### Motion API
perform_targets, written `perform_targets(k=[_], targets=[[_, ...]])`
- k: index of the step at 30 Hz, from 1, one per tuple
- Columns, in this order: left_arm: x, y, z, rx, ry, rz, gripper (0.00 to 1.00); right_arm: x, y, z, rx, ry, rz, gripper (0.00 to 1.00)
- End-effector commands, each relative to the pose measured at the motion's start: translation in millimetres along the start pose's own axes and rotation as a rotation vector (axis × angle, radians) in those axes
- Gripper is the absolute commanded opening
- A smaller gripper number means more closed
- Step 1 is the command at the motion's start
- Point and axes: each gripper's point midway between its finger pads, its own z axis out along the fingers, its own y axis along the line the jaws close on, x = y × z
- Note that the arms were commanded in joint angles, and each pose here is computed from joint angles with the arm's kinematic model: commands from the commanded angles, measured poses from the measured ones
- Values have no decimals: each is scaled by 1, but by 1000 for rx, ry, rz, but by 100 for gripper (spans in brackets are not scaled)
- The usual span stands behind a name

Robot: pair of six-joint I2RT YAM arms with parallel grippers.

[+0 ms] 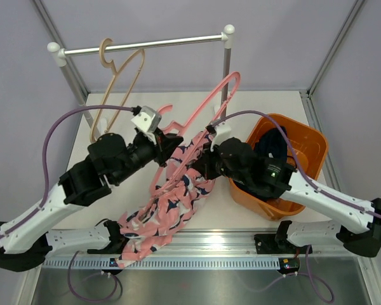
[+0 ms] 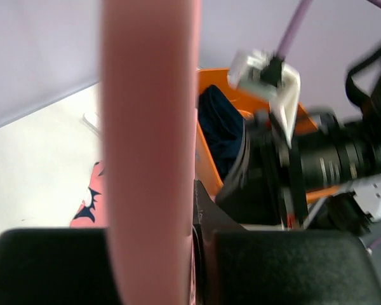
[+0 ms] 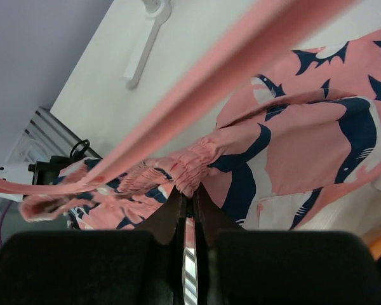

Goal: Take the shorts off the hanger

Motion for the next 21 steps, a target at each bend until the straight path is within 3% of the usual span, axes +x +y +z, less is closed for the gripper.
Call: perform_targets(k=[1, 5, 11, 16, 19, 21], targets=[[-51, 9, 9, -96, -158, -67, 0, -23, 13, 3, 58, -86, -33, 0], [-55, 31, 10, -240, -129, -67, 0, -44, -2, -17, 137, -159, -44, 0], [-51, 62, -19, -391, -119, -47, 0, -139, -40, -109, 382, -452, -92, 0], [-45, 78, -46, -453, -115, -37, 0, -224, -89, -269, 626, -864, 28, 0], [-40, 82, -57, -460, -111, -43, 0, -247, -106, -363, 541, -1105, 167, 0], [-35, 83, -60, -459, -106, -47, 0, -254, -110, -401, 467, -1208, 219, 0]])
